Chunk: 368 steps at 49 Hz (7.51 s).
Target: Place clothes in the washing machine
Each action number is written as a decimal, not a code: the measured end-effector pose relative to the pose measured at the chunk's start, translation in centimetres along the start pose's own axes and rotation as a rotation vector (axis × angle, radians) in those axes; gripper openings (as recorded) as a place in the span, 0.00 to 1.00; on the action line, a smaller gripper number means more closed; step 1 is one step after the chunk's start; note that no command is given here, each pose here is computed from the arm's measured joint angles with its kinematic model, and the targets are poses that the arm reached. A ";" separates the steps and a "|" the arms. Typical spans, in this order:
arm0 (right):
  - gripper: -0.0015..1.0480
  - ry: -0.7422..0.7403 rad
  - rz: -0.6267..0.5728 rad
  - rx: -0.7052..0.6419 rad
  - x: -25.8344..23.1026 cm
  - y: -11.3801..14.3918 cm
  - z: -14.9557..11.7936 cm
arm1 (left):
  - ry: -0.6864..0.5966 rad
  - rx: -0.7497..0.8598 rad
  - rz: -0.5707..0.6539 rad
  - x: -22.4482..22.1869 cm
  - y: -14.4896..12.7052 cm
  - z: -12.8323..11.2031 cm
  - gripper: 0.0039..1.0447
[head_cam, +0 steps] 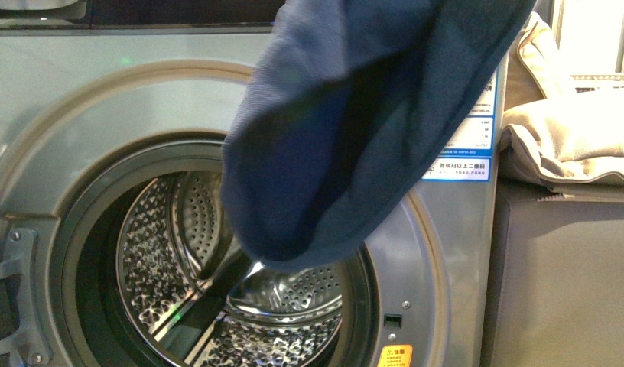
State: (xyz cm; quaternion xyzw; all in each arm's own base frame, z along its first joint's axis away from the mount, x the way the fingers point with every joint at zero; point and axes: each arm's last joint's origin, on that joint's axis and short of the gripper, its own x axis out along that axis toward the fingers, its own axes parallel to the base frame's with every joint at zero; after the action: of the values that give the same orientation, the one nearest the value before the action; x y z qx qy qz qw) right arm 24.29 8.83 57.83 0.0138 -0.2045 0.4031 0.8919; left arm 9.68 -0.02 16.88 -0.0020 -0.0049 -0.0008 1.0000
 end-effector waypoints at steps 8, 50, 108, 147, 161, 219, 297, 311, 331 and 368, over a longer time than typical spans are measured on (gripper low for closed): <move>0.15 0.000 -0.001 0.000 0.0 0.0 0.0 | -0.097 -0.149 -0.235 0.6 0.8 1.4 0.94; 0.15 0.000 -0.001 0.000 0.0 0.0 0.0 | -0.543 -0.401 -0.945 11.5 -4.3 20.7 0.94; 0.15 0.000 0.000 0.000 0.0 0.0 0.0 | -0.715 -0.406 -1.159 16.0 -20.4 26.1 0.94; 0.15 0.000 -0.002 0.000 0.0 0.0 0.0 | -0.727 -0.428 -1.071 15.7 -22.6 28.3 0.94; 0.15 -0.001 -0.007 -0.001 0.0 0.0 0.0 | -0.698 -0.427 -0.937 16.9 -23.9 28.6 0.94; 0.93 -0.006 -0.007 -0.004 -0.2 0.1 0.2 | -0.454 -0.281 -0.589 19.6 -16.2 17.3 0.11; 0.93 -0.009 -0.014 -0.006 -0.2 0.1 0.3 | 0.116 -0.059 -0.231 30.6 -9.0 -5.5 0.10; 0.93 -0.105 -0.503 -0.116 -3.7 1.1 -1.4 | 0.131 -0.055 -0.174 34.8 -9.3 -6.1 0.10; 0.93 0.141 -0.836 0.068 -12.5 1.8 -13.9 | 0.115 -0.050 -0.061 42.8 -8.6 -5.6 0.10; 0.02 0.428 -0.833 -0.024 -24.4 6.7 -28.1 | 0.113 -0.005 -0.004 52.5 -9.5 -5.5 0.10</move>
State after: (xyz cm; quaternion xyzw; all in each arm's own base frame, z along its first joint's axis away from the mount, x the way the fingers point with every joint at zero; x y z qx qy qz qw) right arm 14.91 1.24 22.02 0.0010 0.0026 0.0021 1.0000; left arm 62.22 -9.62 11.97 -0.0047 0.0517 -0.0031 0.9986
